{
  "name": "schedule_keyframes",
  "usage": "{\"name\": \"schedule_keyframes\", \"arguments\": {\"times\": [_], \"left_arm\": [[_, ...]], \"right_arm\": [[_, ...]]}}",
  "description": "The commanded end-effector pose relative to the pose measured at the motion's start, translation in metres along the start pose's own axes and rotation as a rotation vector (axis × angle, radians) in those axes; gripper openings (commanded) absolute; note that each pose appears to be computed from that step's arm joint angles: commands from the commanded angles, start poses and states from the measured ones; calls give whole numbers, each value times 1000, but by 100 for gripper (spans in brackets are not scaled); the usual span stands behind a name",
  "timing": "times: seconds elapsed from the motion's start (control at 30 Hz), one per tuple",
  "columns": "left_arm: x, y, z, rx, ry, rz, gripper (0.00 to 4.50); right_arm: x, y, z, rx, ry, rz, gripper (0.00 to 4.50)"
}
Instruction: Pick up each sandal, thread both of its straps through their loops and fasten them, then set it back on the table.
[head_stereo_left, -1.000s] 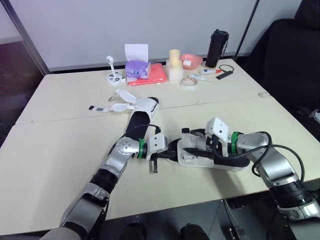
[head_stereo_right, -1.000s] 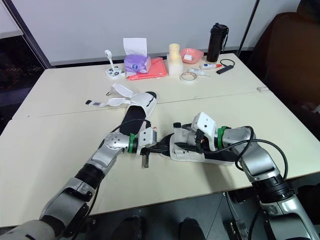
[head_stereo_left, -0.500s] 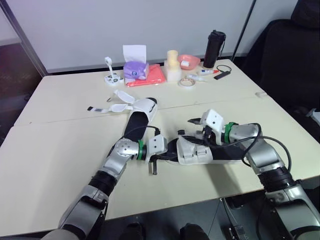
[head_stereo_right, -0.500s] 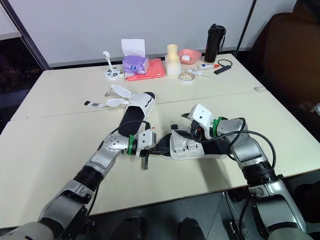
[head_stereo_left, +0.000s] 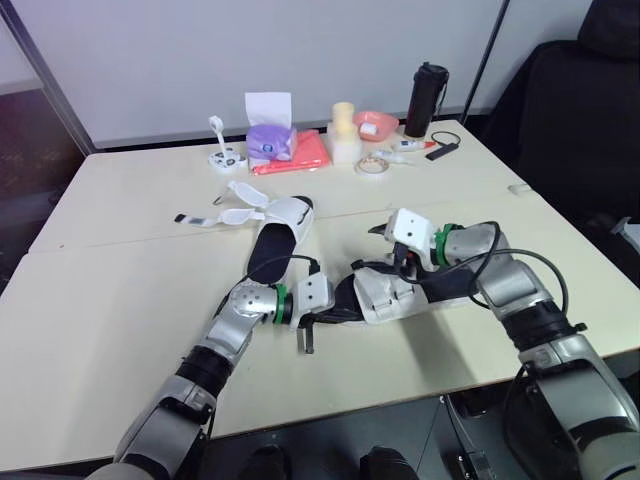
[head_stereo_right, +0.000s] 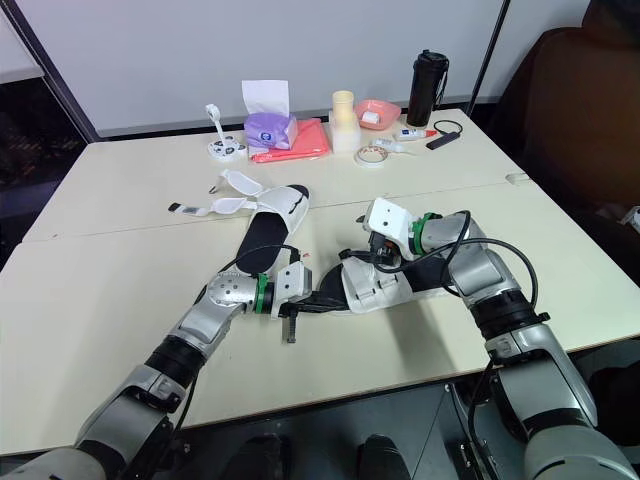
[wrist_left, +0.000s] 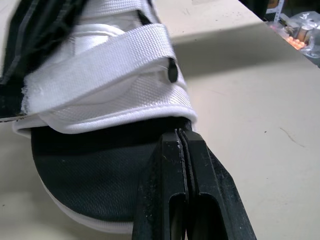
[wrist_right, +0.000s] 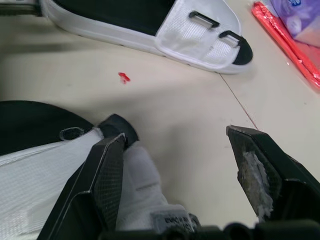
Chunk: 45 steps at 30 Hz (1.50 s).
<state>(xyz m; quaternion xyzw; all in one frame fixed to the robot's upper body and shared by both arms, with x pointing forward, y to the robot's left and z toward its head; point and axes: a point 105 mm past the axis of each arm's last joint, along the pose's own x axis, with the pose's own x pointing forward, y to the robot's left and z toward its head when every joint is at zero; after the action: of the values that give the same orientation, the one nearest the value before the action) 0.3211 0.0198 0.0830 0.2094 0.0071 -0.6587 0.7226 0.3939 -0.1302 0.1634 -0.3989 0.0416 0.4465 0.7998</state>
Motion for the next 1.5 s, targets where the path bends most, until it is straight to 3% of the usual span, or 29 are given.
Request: {"name": "schedule_keyframes", "arguments": {"times": [0.03,0.4,0.63,1.03,1.17,1.2,1.3,1.5], "left_arm": [[-4,-4,-13,-29,50,-6,0],[-3,2,-12,-28,53,3,0],[-3,2,-13,-25,52,8,0],[-6,1,-14,-24,56,18,0],[-5,1,-14,-23,55,16,0],[-5,1,-14,-23,55,16,0],[-5,0,-14,-23,55,14,0],[-5,-1,-15,-26,59,10,0]], "right_arm": [[-15,-28,7,34,13,-66,346],[-41,-13,47,400,-120,267,346],[-17,7,40,431,-67,345,346],[-1,9,26,486,-28,360,346],[-1,8,28,494,-36,368,193],[-1,7,29,498,-38,369,130],[-1,6,30,500,-36,368,3],[-7,4,36,502,-56,369,3]]}}
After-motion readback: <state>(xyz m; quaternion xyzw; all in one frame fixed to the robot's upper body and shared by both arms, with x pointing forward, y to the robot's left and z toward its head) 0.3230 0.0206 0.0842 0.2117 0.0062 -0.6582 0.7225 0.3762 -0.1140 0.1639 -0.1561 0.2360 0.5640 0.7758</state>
